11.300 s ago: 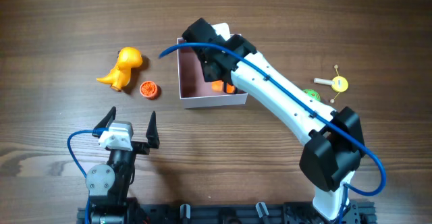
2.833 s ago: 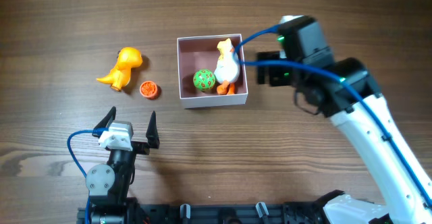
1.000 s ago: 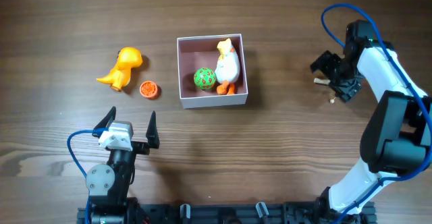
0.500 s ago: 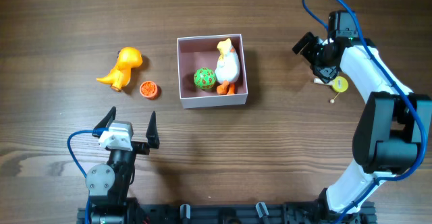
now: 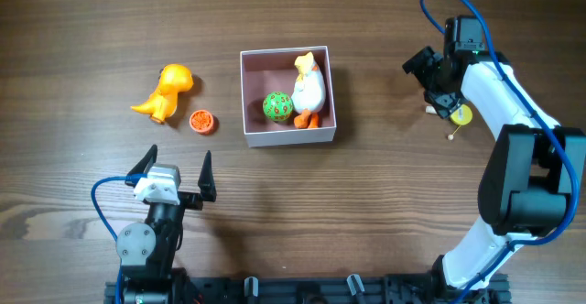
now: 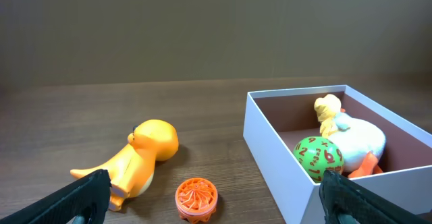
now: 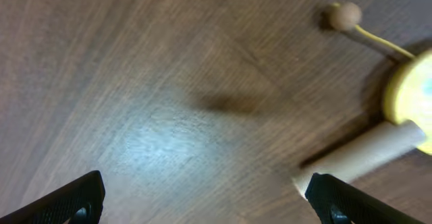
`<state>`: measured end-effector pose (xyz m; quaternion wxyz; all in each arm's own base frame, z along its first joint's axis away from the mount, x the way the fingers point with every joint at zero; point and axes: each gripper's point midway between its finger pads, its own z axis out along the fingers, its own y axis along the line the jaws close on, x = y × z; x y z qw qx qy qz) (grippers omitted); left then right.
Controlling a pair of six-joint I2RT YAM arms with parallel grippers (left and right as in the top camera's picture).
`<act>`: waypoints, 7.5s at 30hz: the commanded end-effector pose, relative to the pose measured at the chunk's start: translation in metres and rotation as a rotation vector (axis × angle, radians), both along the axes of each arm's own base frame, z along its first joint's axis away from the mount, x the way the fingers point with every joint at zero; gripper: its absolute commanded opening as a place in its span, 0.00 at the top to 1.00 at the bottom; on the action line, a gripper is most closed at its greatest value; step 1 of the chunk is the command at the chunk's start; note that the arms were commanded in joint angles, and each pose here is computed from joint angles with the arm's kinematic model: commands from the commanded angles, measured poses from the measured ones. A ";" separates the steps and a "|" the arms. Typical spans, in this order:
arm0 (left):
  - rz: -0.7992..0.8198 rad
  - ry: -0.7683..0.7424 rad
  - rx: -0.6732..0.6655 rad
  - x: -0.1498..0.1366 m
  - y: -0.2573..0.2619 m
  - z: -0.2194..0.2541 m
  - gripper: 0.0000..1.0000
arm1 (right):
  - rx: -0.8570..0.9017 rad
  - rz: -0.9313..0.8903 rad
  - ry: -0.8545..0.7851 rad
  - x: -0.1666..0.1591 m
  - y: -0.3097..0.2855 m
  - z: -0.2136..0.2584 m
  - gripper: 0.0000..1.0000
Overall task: Pack container
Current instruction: 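Align right gripper over the yellow toy's wooden handle and grasp it, then carry the yellow toy into the box and release it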
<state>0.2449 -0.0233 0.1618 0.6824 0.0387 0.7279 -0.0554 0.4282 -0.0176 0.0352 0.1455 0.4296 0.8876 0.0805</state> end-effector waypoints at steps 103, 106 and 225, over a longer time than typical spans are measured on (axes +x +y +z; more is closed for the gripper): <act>-0.024 -0.004 0.018 -0.001 -0.004 -0.002 0.00 | -0.260 0.136 0.314 -0.083 -0.041 0.015 0.00; -0.024 -0.004 0.018 -0.001 -0.004 -0.002 0.00 | -0.259 0.124 0.335 -0.089 -0.047 0.015 0.01; -0.024 -0.004 0.018 -0.001 -0.004 -0.002 0.00 | -0.236 0.538 -0.004 -0.011 0.038 0.062 0.96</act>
